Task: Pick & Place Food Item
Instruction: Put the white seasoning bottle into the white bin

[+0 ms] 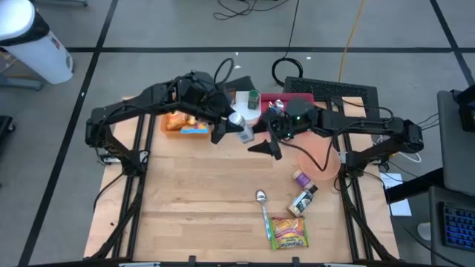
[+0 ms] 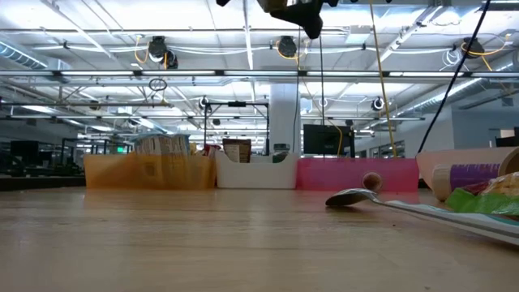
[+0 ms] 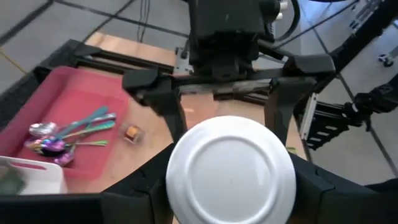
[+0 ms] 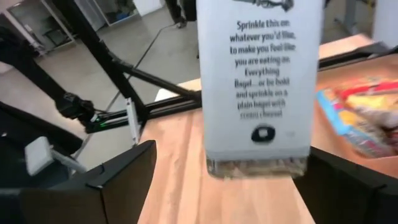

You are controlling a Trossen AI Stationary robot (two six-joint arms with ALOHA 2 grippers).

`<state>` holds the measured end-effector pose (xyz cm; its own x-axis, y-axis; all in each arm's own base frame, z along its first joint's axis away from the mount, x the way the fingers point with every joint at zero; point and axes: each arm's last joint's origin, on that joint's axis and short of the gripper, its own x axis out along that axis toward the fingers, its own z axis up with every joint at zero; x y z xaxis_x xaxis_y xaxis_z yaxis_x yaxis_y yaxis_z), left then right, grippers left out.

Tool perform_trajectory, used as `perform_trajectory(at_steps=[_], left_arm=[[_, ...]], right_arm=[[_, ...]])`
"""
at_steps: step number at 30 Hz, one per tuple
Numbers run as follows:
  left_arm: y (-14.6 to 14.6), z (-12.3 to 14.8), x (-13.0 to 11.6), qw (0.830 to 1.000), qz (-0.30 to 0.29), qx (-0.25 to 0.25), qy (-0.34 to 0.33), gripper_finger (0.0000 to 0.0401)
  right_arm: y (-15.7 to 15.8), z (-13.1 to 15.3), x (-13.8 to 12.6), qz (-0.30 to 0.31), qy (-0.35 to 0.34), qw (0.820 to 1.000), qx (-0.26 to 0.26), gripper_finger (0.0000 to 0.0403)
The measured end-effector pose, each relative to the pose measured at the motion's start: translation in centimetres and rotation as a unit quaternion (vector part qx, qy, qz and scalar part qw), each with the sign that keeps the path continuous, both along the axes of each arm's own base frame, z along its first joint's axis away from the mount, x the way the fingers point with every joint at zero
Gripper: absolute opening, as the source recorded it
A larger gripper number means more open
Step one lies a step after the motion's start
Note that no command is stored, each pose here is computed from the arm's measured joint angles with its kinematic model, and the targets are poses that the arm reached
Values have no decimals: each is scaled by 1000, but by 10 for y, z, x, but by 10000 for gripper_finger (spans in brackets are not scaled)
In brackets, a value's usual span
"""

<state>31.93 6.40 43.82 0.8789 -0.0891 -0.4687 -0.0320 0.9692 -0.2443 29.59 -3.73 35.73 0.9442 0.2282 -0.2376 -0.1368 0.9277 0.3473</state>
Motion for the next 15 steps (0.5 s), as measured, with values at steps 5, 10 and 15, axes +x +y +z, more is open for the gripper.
perform_trajectory(at_steps=[5,10,15], left_arm=[[13,1,-3,1000,24,18,1,206],[29,1,-7,999,48,25,0,206],[43,3,-8,996,81,36,-18,206]], right_arm=[[-14,8,-12,-26,-12,1000,-12,342],[-27,12,-25,-57,2,998,2,347],[-36,6,-36,-66,46,997,5,347]])
